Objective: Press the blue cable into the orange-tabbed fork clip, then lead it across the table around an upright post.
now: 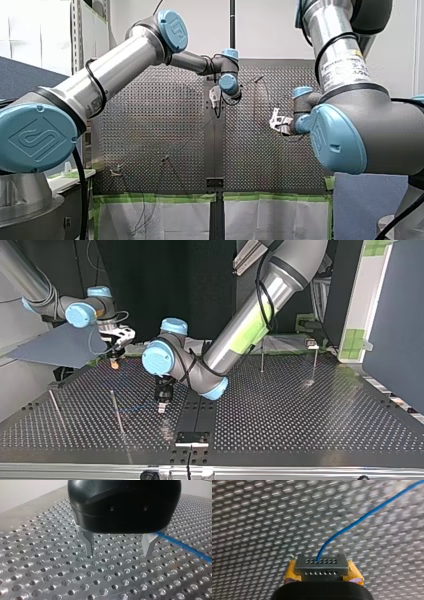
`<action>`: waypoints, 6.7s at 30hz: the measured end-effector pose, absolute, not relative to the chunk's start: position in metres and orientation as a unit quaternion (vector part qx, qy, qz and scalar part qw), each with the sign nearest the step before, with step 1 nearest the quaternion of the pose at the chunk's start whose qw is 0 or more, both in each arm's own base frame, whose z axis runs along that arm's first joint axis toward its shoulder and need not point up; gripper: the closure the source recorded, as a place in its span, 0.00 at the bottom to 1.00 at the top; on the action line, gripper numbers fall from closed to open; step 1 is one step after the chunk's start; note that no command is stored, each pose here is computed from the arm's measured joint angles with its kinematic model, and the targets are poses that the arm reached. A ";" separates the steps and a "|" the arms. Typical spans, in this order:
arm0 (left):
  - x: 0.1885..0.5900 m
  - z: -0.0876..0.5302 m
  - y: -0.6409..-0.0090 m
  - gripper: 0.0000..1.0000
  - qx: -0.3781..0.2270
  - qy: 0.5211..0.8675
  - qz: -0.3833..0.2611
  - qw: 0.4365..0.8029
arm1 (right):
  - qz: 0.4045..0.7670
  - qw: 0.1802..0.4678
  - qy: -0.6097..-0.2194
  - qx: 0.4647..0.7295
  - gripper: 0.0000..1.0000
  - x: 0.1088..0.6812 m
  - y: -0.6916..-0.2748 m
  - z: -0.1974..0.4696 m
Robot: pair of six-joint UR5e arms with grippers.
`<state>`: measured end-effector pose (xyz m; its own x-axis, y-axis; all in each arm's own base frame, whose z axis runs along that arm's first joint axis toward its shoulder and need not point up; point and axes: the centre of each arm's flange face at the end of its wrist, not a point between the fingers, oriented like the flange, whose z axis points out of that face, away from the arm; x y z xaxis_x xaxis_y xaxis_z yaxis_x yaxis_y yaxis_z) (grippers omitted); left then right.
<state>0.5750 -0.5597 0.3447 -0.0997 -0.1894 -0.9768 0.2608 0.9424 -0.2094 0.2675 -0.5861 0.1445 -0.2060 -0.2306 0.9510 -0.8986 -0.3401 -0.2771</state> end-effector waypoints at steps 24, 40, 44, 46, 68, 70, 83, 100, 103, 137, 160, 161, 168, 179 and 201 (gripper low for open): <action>0.575 0.345 -0.558 0.06 0.018 0.723 -0.161 0.672 | 0.569 0.309 -0.517 0.559 1.00 0.229 -0.600 0.014; 0.573 0.340 -0.548 0.06 0.013 0.741 -0.134 0.658 | 0.549 0.324 -0.539 0.551 1.00 0.206 -0.613 -0.052; 0.572 0.339 -0.546 0.06 0.012 0.746 -0.128 0.653 | 0.550 0.332 -0.537 0.546 1.00 0.198 -0.621 -0.065; 0.572 0.338 -0.545 0.06 0.011 0.748 -0.123 0.652 | 0.546 0.334 -0.539 0.547 1.00 0.194 -0.625 -0.073; 0.569 0.345 -0.541 0.08 0.002 0.753 -0.104 0.649 | 0.506 0.354 -0.561 0.550 1.00 0.144 -0.647 -0.111; 0.568 0.345 -0.542 0.08 0.002 0.753 -0.104 0.649 | 0.505 0.356 -0.564 0.548 1.00 0.140 -0.648 -0.111; 0.568 0.344 -0.540 0.08 0.001 0.756 -0.101 0.647 | 0.502 0.358 -0.569 0.544 1.00 0.130 -0.650 -0.113; 0.552 0.338 -0.543 0.01 -0.026 0.778 -0.125 0.615 | 0.501 0.354 -0.571 0.546 1.00 0.131 -0.648 -0.116; 0.551 0.337 -0.540 0.01 -0.034 0.785 -0.126 0.606 | 0.500 0.354 -0.571 0.546 1.00 0.131 -0.647 -0.116; 0.517 0.378 -0.525 0.01 -0.048 0.794 -0.163 0.584 | 0.494 0.349 -0.572 0.554 1.00 0.134 -0.644 -0.120; 0.443 0.479 -0.528 0.01 0.101 0.756 -0.208 0.612 | 0.496 0.345 -0.575 0.552 1.00 0.136 -0.643 -0.121; 0.443 0.481 -0.529 0.01 0.107 0.753 -0.209 0.614 | 0.496 0.345 -0.575 0.552 1.00 0.136 -0.643 -0.121; 0.450 0.462 -0.537 0.01 0.141 0.757 -0.189 0.610 | 0.496 0.344 -0.574 0.553 1.00 0.138 -0.642 -0.122; 0.462 0.453 -0.551 0.01 0.175 0.733 -0.193 0.628 | 0.496 0.344 -0.573 0.554 1.00 0.139 -0.642 -0.122; 0.462 0.459 -0.561 0.01 0.165 0.719 -0.240 0.631 | 0.497 0.343 -0.574 0.553 1.00 0.140 -0.641 -0.122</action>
<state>0.4615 -0.5609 0.4587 -0.1490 -0.0665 -0.9866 0.5399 0.8305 -0.1375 0.1397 -0.6414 -0.1224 -0.1527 -0.2945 0.9434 -0.9758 -0.1061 -0.1910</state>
